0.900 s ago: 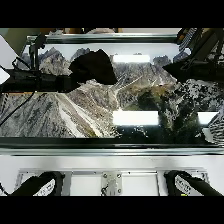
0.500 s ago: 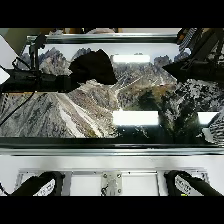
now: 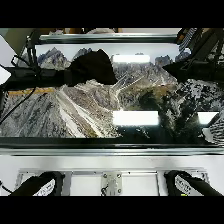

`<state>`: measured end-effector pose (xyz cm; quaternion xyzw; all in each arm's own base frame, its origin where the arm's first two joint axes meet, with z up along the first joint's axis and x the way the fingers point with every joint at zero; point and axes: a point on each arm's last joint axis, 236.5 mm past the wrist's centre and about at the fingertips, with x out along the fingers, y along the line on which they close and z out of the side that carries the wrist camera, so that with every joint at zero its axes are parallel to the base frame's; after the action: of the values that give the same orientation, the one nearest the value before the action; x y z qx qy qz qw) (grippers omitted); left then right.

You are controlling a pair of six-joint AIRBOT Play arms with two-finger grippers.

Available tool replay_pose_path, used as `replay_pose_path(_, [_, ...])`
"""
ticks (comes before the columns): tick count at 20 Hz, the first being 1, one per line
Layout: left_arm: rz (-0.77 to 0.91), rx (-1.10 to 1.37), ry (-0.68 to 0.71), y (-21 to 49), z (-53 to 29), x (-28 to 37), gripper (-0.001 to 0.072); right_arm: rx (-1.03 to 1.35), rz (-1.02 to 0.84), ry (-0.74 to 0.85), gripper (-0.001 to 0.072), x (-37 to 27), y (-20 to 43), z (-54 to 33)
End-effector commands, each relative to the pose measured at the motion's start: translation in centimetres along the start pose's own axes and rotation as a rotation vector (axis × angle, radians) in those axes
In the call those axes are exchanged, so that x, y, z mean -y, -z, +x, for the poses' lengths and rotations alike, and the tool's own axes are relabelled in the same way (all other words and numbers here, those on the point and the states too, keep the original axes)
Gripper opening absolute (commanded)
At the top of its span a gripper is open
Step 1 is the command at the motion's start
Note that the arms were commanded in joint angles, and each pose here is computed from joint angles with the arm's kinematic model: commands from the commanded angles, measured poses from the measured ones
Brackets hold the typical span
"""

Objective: Fold the clothes and pants, and hang the long-sleeved shirts on hangers.

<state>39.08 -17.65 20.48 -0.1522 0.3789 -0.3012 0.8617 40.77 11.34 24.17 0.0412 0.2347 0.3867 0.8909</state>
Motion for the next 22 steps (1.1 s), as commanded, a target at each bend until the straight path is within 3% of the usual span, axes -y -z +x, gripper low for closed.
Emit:
replay_pose_path(1, [0.046,0.171,-0.111,-4.7,2.2,-3.0,0.0715,0.005,0.004,-0.004,0.0028,-0.1,-0.1,0.0])
replay_pose_path(4, [0.082,0.121,-0.272,-6.4,8.1,-8.5,0.0687,0.006,0.004,-0.005,0.0028,-0.1,-0.1,0.0])
replay_pose_path(7, [-0.010,0.040,-0.365,-6.1,15.5,-14.8,0.0687,0.006,0.004,-0.005,0.0028,-0.1,-0.1,0.0])
replay_pose_path(12, [-0.214,-0.023,-0.377,-2.9,25.2,-21.3,0.0687,0.006,0.004,-0.005,0.0028,-0.1,-0.1,0.0])
replay_pose_path(16, [-0.349,0.070,-0.379,-2.2,28.7,-24.2,0.0687,0.006,0.004,-0.005,0.0028,-0.1,-0.1,0.0])
replay_pose_path(19, [-0.507,0.148,-0.288,-2.2,30.4,-24.2,0.0687,0.006,0.004,-0.005,0.0028,-0.1,-0.1,0.0])
replay_pose_path(22, [-0.528,0.222,-0.249,-3.7,31.3,-23.6,0.0687,0.006,0.004,-0.005,0.0028,-0.1,-0.1,0.0])
